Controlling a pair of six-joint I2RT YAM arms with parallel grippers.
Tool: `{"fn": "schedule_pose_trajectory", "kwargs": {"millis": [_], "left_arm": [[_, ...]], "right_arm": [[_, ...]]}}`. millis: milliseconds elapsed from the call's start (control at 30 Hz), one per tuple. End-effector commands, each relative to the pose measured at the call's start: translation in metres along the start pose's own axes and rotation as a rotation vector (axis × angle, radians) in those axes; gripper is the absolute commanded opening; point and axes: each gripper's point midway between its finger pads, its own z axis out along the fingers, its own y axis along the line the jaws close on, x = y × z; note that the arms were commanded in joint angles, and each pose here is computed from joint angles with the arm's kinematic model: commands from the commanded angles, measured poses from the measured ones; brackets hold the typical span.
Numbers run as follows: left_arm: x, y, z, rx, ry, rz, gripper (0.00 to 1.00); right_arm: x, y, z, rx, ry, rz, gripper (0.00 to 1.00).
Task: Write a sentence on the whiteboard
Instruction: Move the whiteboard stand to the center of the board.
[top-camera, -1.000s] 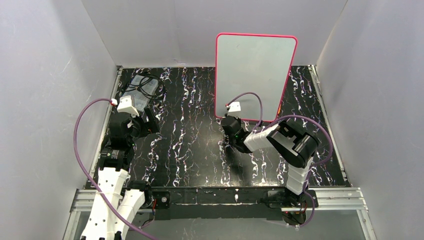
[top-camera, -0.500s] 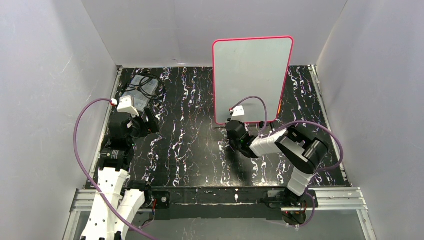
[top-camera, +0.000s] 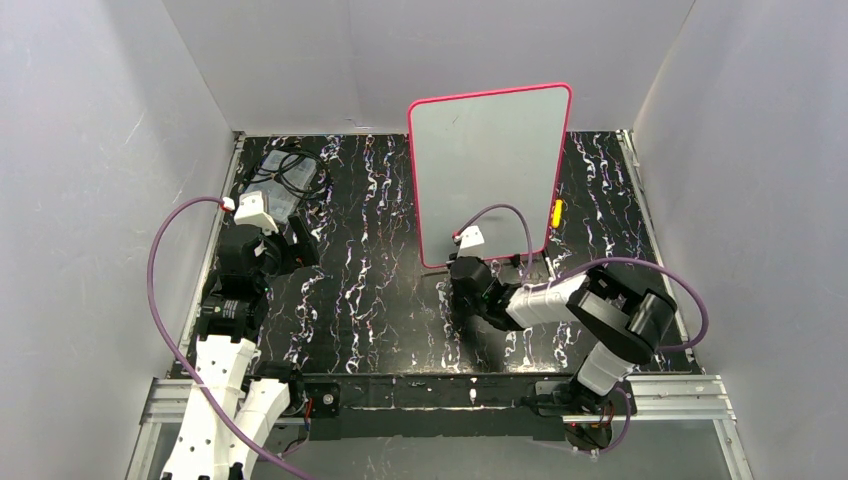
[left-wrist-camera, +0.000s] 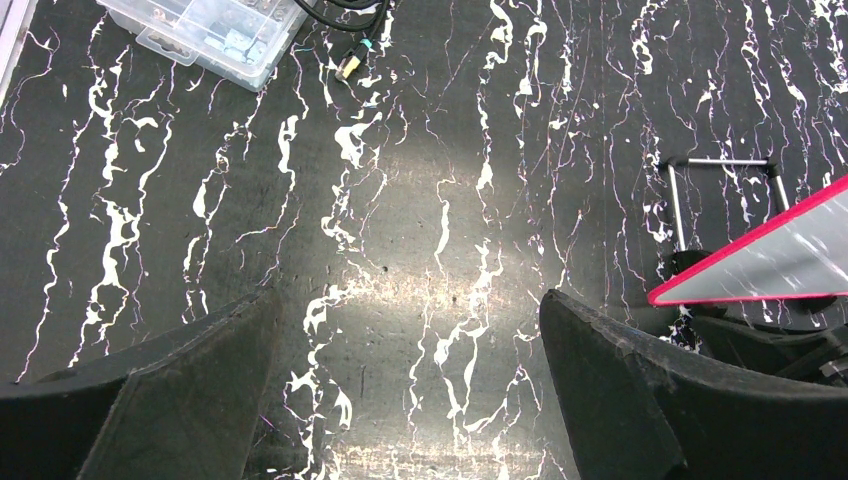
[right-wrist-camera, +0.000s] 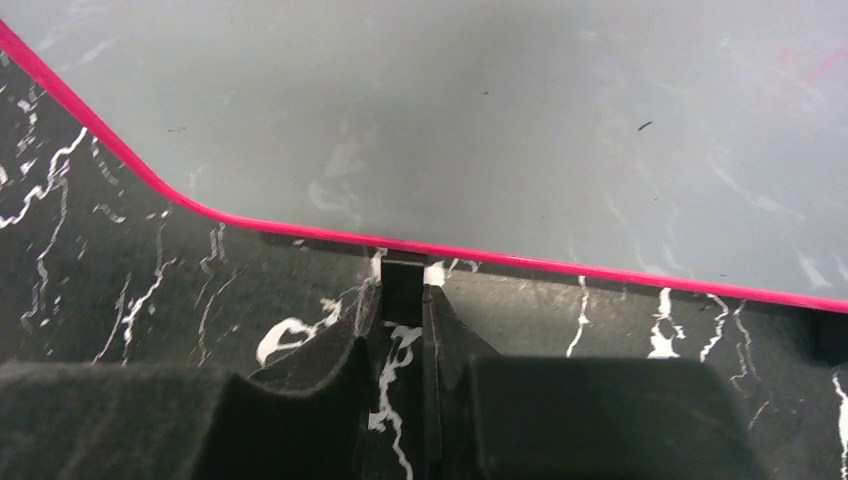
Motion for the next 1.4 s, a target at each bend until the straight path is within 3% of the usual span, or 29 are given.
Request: {"fn": "schedule_pose_trajectory", "kwargs": {"millis": [0,567,767,867,933,967,1200,1367], "left_arm": [[-0.002,0.002,0.000,-0.004,-0.012,0.009,0.99],[-0.001,0.002,0.001,-0.002,-0.005,0.018,0.99],[0.000,0.002,0.002,-0.001,-0.003,0.020,0.99],[0.000,0.002,0.002,-0.001,-0.004,0.019,0.99],[0.000,0.002,0.002,-0.001,-0.003,0.019,0.99],[0.000,0.002,0.002,-0.002,-0.004,0.020,0.99],[-0.001,0.002,0.001,0.001,-0.009,0.020,0.99],[-0.001,0.001,0.000,0.008,-0.009,0.026,0.99]], "right_arm": [[0.006,0.037,-0.019,-0.150,0.027,0.012,0.01],[0.026,0.089,-0.045,-0.337,0.093,-0.090,0.01],[0.027,0.089,-0.052,-0.330,0.105,-0.100,0.01],[0.024,0.083,-0.055,-0.306,0.098,-0.088,0.18],[0.024,0.079,-0.057,-0.297,0.094,-0.085,0.37],[0.023,0.077,-0.058,-0.290,0.094,-0.081,0.41],[0.011,0.059,-0.077,-0.251,0.068,-0.063,0.59],[-0.008,0.045,-0.099,-0.237,0.050,-0.053,0.60]]}}
